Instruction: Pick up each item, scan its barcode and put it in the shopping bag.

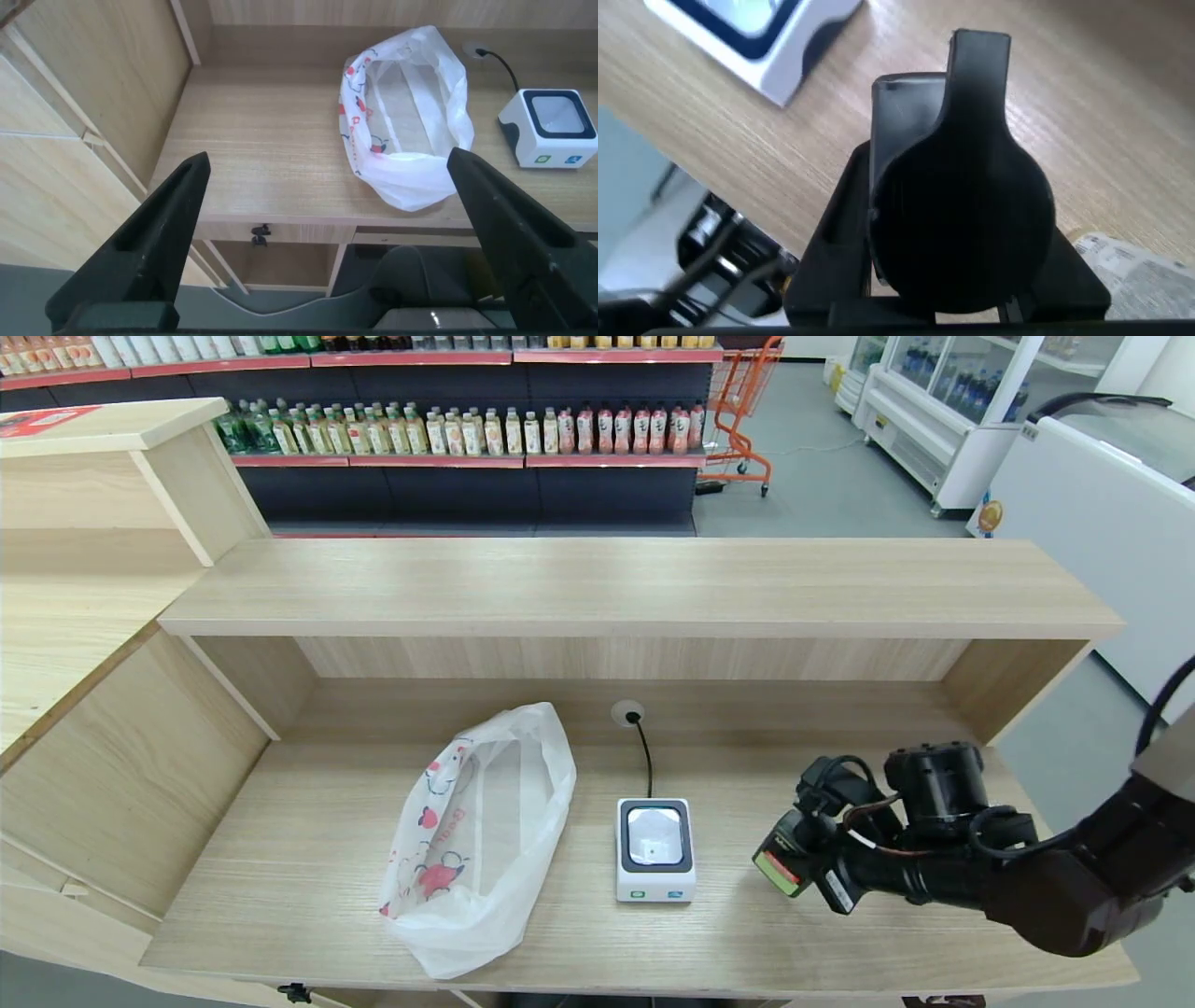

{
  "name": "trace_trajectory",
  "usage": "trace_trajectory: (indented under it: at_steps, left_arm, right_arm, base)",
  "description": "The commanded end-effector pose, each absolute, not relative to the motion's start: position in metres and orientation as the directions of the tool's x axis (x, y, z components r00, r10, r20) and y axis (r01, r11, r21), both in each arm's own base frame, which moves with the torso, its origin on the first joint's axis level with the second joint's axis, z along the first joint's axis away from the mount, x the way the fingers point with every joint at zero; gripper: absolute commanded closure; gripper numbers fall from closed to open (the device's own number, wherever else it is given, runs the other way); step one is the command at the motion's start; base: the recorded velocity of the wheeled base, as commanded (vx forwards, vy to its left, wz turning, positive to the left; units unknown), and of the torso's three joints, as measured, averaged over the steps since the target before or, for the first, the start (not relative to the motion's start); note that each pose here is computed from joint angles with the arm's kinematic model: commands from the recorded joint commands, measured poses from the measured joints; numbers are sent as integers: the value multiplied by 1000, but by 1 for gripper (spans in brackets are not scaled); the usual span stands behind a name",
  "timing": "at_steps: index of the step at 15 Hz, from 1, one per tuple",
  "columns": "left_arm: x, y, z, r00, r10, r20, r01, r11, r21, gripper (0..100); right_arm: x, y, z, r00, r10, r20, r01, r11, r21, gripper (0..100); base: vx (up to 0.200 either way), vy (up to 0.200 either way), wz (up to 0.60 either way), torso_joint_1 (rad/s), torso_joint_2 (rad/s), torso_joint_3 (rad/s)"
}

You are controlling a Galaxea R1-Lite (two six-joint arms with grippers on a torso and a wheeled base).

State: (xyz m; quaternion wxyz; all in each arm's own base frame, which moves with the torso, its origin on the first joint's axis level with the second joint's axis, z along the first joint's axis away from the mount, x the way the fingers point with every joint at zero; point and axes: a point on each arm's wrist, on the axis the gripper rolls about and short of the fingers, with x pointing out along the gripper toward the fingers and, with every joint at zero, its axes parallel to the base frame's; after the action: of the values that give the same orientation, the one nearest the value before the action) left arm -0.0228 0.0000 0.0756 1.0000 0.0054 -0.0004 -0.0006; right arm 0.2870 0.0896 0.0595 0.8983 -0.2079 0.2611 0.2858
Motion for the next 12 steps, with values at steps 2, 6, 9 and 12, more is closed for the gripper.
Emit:
trace_trajectory:
  at_steps: [2, 6, 9, 12]
  left_arm:
    - [-23, 0, 76, 1000, 0, 2, 0, 1000, 11, 0]
    - [-23, 0, 76, 1000, -2, 2, 2, 1000, 11, 0]
    - [-23, 0, 76, 1000, -2, 2, 2, 1000, 11, 0]
    - [-23, 0, 76, 1000, -2, 2, 2, 1000, 11, 0]
  right_arm:
    - [239, 66, 128, 828, 392, -401, -489, 855, -173, 100]
    - [210, 46, 147, 941, 218, -259, -333, 736, -589, 100]
    - [187, 43, 144, 907, 381, -181, -372, 521, -768, 100]
    - [181, 42, 138, 747, 623, -232, -269, -35, -963, 100]
  base:
    - [0, 0, 0, 0, 0, 0]
    - [0, 0, 0, 0, 0, 0]
    - [0, 0, 0, 0, 0, 0]
    - [0, 0, 0, 0, 0, 0]
